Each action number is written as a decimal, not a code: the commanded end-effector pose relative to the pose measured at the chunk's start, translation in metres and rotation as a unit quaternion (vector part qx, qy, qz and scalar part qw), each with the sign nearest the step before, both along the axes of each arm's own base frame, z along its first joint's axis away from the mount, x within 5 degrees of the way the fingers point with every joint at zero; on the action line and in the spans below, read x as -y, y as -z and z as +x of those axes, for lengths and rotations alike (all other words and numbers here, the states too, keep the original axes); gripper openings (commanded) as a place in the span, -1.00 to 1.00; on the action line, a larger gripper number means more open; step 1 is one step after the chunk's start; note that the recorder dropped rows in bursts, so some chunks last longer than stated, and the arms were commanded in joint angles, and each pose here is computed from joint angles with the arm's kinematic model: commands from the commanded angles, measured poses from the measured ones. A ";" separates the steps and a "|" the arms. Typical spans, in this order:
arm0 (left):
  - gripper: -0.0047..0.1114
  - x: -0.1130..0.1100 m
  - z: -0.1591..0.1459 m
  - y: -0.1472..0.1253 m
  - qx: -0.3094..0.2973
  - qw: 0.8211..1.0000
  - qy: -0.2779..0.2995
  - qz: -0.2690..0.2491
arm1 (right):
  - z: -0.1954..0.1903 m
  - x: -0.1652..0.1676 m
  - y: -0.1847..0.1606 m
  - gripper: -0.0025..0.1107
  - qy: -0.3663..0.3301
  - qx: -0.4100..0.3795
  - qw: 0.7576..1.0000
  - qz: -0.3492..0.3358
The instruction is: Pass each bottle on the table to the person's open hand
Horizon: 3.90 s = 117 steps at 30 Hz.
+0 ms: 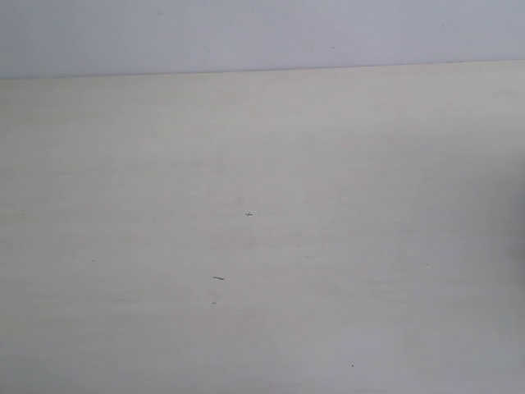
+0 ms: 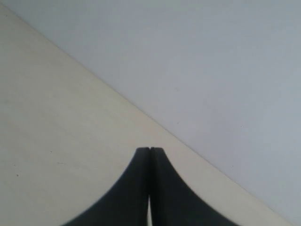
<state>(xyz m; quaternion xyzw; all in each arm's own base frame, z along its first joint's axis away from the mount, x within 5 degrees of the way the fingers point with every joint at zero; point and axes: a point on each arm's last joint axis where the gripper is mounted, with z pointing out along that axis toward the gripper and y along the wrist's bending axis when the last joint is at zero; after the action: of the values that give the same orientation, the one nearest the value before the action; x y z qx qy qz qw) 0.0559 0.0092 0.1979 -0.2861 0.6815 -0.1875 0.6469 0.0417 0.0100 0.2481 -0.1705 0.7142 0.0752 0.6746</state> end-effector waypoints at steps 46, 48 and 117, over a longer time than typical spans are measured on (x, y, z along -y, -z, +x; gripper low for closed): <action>-0.92 0.001 -0.001 0.003 -0.050 0.945 0.025 0.322 | 0.000 0.000 0.000 -0.96 0.000 0.002 1.000 0.003; -0.92 0.001 -0.001 0.003 -0.050 0.945 0.025 0.322 | 0.000 0.000 0.000 -0.96 0.000 0.002 1.000 0.003; -0.92 0.001 -0.001 0.003 -0.051 0.945 0.025 0.323 | 0.015 0.008 0.042 -0.96 0.156 0.020 0.980 0.119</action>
<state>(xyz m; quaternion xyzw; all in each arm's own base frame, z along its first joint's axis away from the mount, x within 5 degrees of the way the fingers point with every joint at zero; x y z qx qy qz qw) 0.0557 0.0078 0.1957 -0.0550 0.7452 0.0379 0.6635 0.0566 0.0023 0.2076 0.0188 0.7037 0.0495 0.7085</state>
